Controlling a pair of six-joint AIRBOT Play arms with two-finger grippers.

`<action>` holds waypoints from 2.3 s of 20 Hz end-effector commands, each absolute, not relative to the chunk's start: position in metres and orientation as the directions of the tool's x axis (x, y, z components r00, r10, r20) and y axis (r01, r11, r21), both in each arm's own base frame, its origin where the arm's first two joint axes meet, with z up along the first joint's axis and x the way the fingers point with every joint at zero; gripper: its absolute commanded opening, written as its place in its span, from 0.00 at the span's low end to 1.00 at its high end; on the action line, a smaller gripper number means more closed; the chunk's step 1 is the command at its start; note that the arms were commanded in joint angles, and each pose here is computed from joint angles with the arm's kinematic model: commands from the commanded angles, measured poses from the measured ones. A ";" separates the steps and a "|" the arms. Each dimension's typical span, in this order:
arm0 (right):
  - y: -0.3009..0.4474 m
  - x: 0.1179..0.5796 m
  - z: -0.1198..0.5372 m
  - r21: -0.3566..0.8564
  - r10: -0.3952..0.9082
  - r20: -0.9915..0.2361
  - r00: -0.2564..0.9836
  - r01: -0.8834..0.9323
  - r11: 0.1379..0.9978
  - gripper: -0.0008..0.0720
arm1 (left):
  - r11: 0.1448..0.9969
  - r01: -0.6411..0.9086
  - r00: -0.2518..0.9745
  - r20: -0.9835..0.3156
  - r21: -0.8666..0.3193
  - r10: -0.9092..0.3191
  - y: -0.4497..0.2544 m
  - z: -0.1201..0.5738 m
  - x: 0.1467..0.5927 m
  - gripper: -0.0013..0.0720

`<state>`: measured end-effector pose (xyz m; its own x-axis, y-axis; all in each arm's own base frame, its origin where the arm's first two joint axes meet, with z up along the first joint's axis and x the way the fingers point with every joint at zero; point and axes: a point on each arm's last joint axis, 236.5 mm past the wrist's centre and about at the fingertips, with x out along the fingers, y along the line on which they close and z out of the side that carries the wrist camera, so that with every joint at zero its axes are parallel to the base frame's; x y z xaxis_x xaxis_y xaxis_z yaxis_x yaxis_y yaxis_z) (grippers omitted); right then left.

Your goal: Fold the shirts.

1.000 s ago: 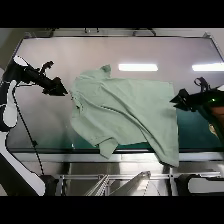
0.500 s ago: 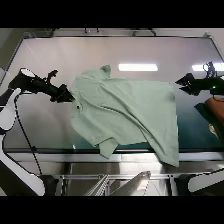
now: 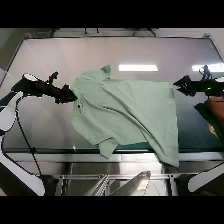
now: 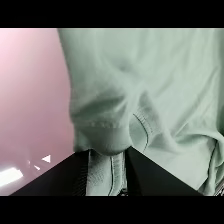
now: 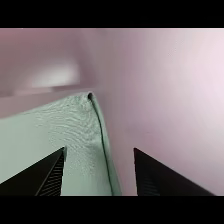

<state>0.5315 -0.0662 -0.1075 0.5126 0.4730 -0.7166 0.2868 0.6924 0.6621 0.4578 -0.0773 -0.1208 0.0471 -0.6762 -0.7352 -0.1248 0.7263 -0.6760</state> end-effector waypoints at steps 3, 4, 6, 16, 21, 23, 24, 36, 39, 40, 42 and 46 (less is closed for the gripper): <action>-0.054 0.530 -0.120 0.690 0.538 -0.706 0.460 0.278 0.669 0.59 | 0.732 -0.171 0.110 -0.751 -0.659 -0.651 -0.048 -0.126 0.467 0.39; -0.048 0.530 -0.122 0.696 0.556 -0.703 0.443 0.269 0.666 0.59 | 0.725 -0.180 0.124 -0.746 -0.665 -0.654 -0.045 -0.124 0.470 0.39; -0.043 0.527 -0.122 0.690 0.572 -0.713 0.405 0.266 0.673 0.59 | 0.700 -0.192 0.167 -0.726 -0.687 -0.667 -0.045 -0.120 0.479 0.39; -0.026 0.516 -0.116 0.718 0.641 -0.693 0.332 0.236 0.654 0.59 | 0.648 -0.091 0.144 -0.654 -0.756 -0.743 -0.052 -0.063 0.488 0.39; -0.027 0.517 -0.116 0.717 0.638 -0.694 0.335 0.236 0.656 0.59 | 0.779 -0.036 0.219 -0.765 -0.626 -0.605 -0.007 -0.037 0.516 0.43; -0.025 0.516 -0.116 0.719 0.642 -0.692 0.329 0.235 0.654 0.59 | 0.791 -0.008 0.348 -0.743 -0.612 -0.571 -0.005 -0.027 0.555 0.42; -0.023 0.514 -0.115 0.720 0.647 -0.691 0.322 0.233 0.653 0.59 | 0.794 0.004 0.382 -0.733 -0.608 -0.563 -0.007 -0.027 0.570 0.64; -0.003 0.498 -0.111 0.742 0.701 -0.671 0.242 0.214 0.636 0.39 | 0.786 0.027 0.260 -0.755 -0.617 -0.602 -0.079 -0.100 0.572 0.46; -0.002 0.498 -0.110 0.746 0.706 -0.666 0.241 0.213 0.631 0.31 | 0.786 0.029 0.263 -0.754 -0.618 -0.602 -0.079 -0.099 0.572 0.04; -0.001 0.498 -0.108 0.753 0.712 -0.659 0.243 0.212 0.623 0.11 | 0.785 0.029 0.263 -0.753 -0.618 -0.603 -0.079 -0.098 0.572 0.04; 0.003 0.502 -0.102 0.772 0.728 -0.635 0.258 0.198 0.604 0.04 | 0.785 0.031 0.265 -0.752 -0.619 -0.603 -0.079 -0.096 0.573 0.04; 0.001 0.511 -0.073 0.792 0.733 -0.604 0.313 0.140 0.594 0.04 | 0.793 0.061 0.332 -0.737 -0.606 -0.588 -0.066 -0.053 0.579 0.04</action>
